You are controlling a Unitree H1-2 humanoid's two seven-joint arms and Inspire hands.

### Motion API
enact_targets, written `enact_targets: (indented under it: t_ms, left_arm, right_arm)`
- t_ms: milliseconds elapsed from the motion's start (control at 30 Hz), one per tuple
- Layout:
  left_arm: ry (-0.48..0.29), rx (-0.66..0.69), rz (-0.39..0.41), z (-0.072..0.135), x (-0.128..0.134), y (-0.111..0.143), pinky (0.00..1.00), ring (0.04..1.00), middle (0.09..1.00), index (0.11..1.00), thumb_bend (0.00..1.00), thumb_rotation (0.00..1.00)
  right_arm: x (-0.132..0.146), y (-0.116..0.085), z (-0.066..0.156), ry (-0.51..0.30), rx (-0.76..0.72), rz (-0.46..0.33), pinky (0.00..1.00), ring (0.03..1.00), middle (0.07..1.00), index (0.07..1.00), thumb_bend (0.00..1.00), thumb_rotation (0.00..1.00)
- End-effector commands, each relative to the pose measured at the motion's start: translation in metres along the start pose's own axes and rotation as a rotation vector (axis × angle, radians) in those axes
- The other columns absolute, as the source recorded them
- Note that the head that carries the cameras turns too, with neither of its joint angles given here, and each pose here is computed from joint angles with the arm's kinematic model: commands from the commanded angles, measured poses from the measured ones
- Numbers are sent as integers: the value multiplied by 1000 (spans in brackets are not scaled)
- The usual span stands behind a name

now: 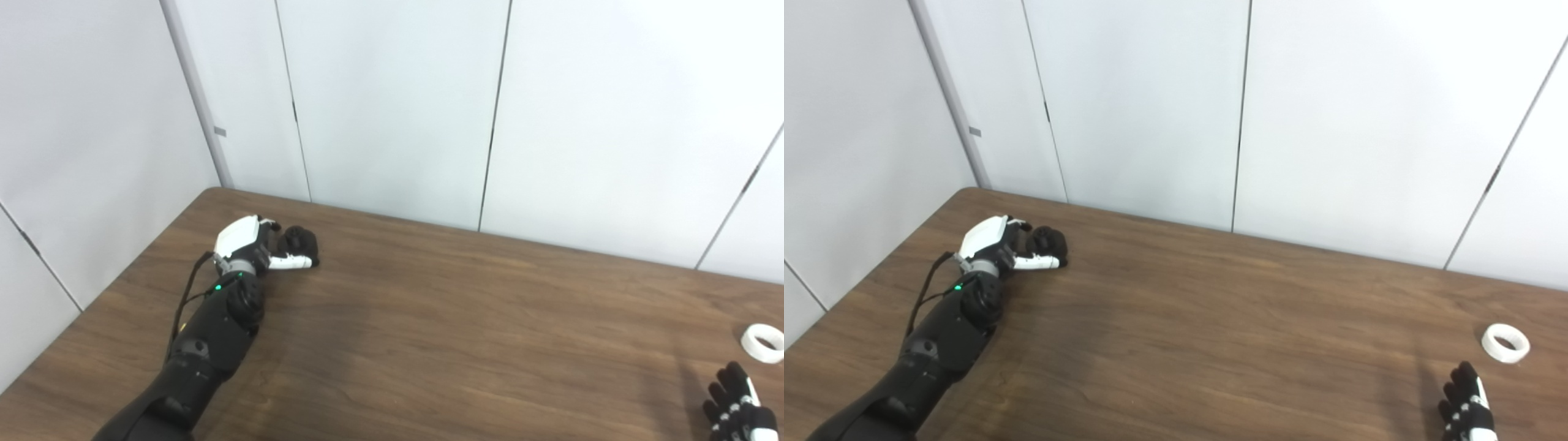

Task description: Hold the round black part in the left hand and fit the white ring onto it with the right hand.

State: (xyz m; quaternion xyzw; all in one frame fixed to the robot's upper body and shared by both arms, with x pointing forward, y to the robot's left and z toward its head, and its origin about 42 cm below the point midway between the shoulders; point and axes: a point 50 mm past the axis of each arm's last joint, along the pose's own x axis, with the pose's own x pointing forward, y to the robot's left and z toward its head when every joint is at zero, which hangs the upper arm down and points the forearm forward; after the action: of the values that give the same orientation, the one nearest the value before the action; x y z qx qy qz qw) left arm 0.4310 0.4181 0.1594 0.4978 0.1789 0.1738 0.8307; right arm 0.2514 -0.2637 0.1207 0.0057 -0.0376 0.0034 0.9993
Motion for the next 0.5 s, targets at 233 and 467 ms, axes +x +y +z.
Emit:
enact_targets:
  t_ms: [233,467]
  left_arm:
    - [-44,-43,85,16,12,31,1000,1000,960,782,1000,412]
    - [-66,-75,74,19,11,31,1000,1000,948,748,1000,370]
  right_arm:
    - [0,4,6,-16,-8,4,1000,1000,1000,1000,487,1000]
    - [-1,6,9,-17,-2,2,1000,1000,1000,1000,446,1000]
